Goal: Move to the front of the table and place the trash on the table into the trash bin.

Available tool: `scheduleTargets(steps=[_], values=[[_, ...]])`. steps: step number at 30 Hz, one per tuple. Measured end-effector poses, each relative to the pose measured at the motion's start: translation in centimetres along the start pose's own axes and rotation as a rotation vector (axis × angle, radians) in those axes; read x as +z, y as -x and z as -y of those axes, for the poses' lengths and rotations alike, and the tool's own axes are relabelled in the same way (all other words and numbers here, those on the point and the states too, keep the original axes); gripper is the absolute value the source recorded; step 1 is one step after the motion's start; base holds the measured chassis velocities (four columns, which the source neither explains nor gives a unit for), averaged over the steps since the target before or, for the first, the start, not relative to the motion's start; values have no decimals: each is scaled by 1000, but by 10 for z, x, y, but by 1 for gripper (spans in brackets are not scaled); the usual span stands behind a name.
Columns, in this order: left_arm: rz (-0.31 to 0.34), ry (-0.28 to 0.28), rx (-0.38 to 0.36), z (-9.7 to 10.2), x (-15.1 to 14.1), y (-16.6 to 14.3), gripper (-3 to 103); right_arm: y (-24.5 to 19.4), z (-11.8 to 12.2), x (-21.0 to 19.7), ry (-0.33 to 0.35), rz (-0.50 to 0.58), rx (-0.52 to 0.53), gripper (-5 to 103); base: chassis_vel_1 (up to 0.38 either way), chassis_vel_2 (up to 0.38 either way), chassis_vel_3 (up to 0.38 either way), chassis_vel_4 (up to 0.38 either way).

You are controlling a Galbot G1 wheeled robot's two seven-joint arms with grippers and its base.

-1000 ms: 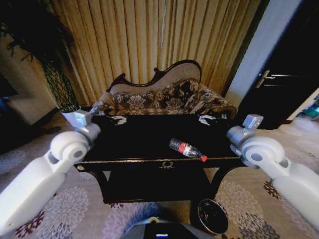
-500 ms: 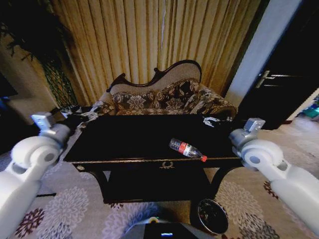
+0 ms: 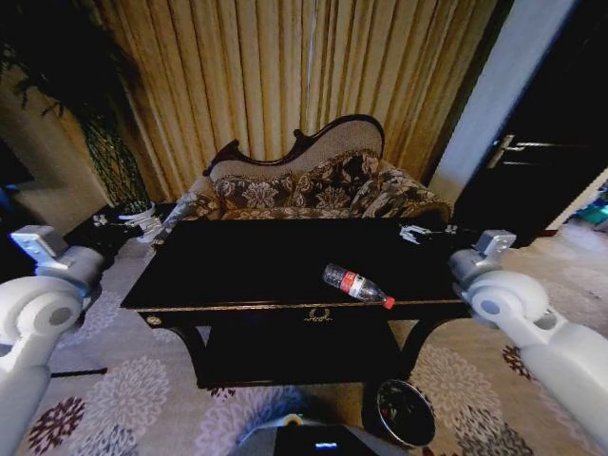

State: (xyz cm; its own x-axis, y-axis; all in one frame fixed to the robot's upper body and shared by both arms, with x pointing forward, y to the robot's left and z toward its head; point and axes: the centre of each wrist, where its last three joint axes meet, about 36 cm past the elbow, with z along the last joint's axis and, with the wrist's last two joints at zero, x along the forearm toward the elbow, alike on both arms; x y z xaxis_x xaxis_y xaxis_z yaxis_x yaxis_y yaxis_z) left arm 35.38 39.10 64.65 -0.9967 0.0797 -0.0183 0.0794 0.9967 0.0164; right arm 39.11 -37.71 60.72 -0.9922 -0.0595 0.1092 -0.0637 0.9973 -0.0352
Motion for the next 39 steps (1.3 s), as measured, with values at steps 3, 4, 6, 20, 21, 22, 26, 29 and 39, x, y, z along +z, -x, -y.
scheduleTargets(steps=[3,4,6,20,21,22,26,29,39], values=[[12,-2,4,-2,0,-4,100,0,3,-8,3,-3,-8,100,0,0,0,0],[18,-4,6,-4,-1,-6,100,0,4,-8,10,-3,-11,100,0,0,0,0],[24,-7,3,-6,0,-9,100,0,4,-8,10,-1,-15,100,0,0,0,0],[56,47,-41,-15,0,-13,100,13,6,-70,-170,-67,-178,100,0,0,0,0],[51,49,-44,-16,-1,-14,100,11,5,-77,-164,-96,-184,100,0,0,0,0],[51,49,-44,-16,-1,-14,100,11,5,-77,-164,-96,-184,100,0,0,0,0],[44,47,-50,-16,0,-14,100,4,-8,-88,-162,-209,-173,100,0,0,0,0],[42,44,-51,-15,2,-13,100,-2,-16,-96,-171,-287,-168,100,0,0,0,0],[30,25,-65,-11,12,-15,100,-17,-22,-120,-144,-383,-223,100,0,0,0,0]])
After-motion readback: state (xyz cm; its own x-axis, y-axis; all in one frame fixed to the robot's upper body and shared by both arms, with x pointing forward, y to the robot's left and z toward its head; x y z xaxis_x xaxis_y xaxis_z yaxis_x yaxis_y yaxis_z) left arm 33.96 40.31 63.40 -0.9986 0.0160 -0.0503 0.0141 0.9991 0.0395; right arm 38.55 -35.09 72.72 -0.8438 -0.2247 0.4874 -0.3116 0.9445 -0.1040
